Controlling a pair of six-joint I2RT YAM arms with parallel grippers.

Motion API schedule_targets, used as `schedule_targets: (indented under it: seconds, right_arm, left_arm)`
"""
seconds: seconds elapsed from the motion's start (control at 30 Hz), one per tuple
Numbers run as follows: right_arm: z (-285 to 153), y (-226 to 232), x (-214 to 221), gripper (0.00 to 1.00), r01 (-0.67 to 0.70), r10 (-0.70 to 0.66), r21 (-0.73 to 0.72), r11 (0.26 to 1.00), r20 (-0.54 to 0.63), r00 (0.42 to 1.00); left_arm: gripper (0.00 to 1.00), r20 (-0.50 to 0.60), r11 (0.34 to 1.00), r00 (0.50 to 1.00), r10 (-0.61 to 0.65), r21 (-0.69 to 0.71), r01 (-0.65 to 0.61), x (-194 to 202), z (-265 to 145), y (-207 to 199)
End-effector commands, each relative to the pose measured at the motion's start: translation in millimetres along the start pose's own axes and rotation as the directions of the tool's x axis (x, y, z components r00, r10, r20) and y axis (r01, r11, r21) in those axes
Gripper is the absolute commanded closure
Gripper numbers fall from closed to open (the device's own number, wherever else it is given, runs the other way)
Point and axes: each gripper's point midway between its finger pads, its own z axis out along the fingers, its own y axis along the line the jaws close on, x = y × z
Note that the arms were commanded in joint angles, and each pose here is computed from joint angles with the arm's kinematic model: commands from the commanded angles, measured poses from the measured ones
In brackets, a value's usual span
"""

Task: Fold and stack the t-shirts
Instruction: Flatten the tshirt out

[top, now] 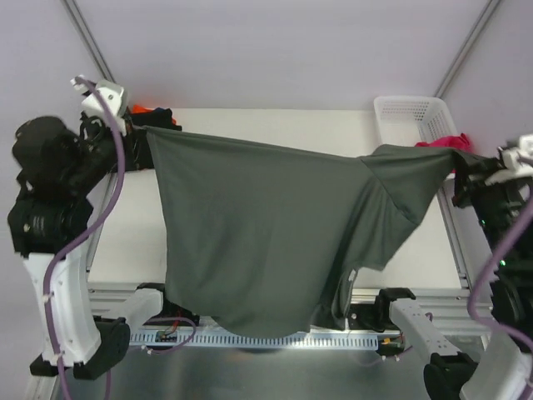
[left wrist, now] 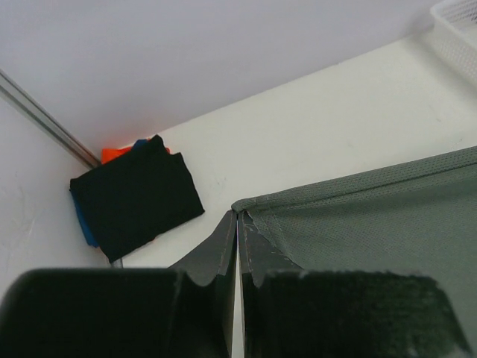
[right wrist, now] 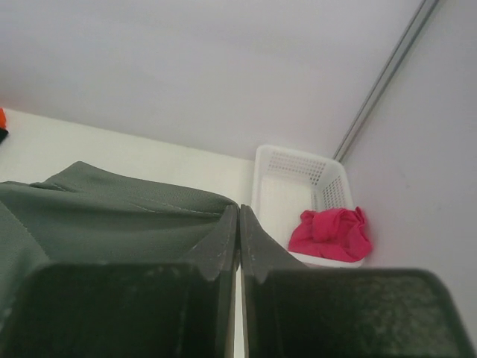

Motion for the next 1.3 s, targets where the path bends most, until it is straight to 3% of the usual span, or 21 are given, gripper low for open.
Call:
schedule_targets:
  seconds: [0.0, 0.17, 0.4, 0.63, 0.83, 1.0, 1.27]
  right_arm:
    - [38.1, -6.9, -9.9, 0.99, 0.026, -0.027, 0.021, 0.999, 0.042, 0.999]
    - [60.0, -8.6, -17.2, 0.99, 0.053, -0.054, 0.015, 0.998, 0.057, 0.997]
    - [41.8, -8.4, -35.0, 0.99, 0.073, -0.074, 0.009, 0.997, 0.101, 0.992]
    - [-29.9, -6.0, -34.9, 0.99, 0.073, -0.075, 0.023, 0.997, 0.124, 0.989]
    - [-80.2, -1.8, -27.0, 0.99, 0.045, -0.049, 0.032, 0.998, 0.122, 0.991]
    - [-110.2, -12.0, -45.2, 1.0, 0.071, -0.085, 0.085, 0.994, 0.172, 0.981]
    - [-82.8, -20.3, -40.8, 0.99, 0.109, -0.122, 0.09, 0.99, 0.158, 0.98]
  left_arm:
    - [1.0, 0.017, 0.997, 0.998, 0.056, -0.063, -0.055, -7.3, 22.0, 21.1]
    - [1.0, 0.008, 0.996, 0.998, 0.068, -0.064, -0.067, -7.6, 36.7, 26.6]
    - [1.0, 0.041, 0.995, 0.995, 0.089, -0.053, -0.086, -10.4, 18.7, 18.7]
    - [1.0, 0.12, 0.986, 0.982, 0.149, -0.095, -0.138, -14.4, -33.6, 7.9]
    - [1.0, 0.133, 0.996, 0.988, 0.078, -0.062, -0.07, -6.9, -64.1, -10.3]
    - [1.0, 0.148, 0.995, 0.986, 0.071, -0.081, -0.06, -10.4, -84.0, -12.8]
    - [1.0, 0.091, 0.991, 0.991, 0.102, -0.098, -0.092, -4.8, -67.4, -2.4]
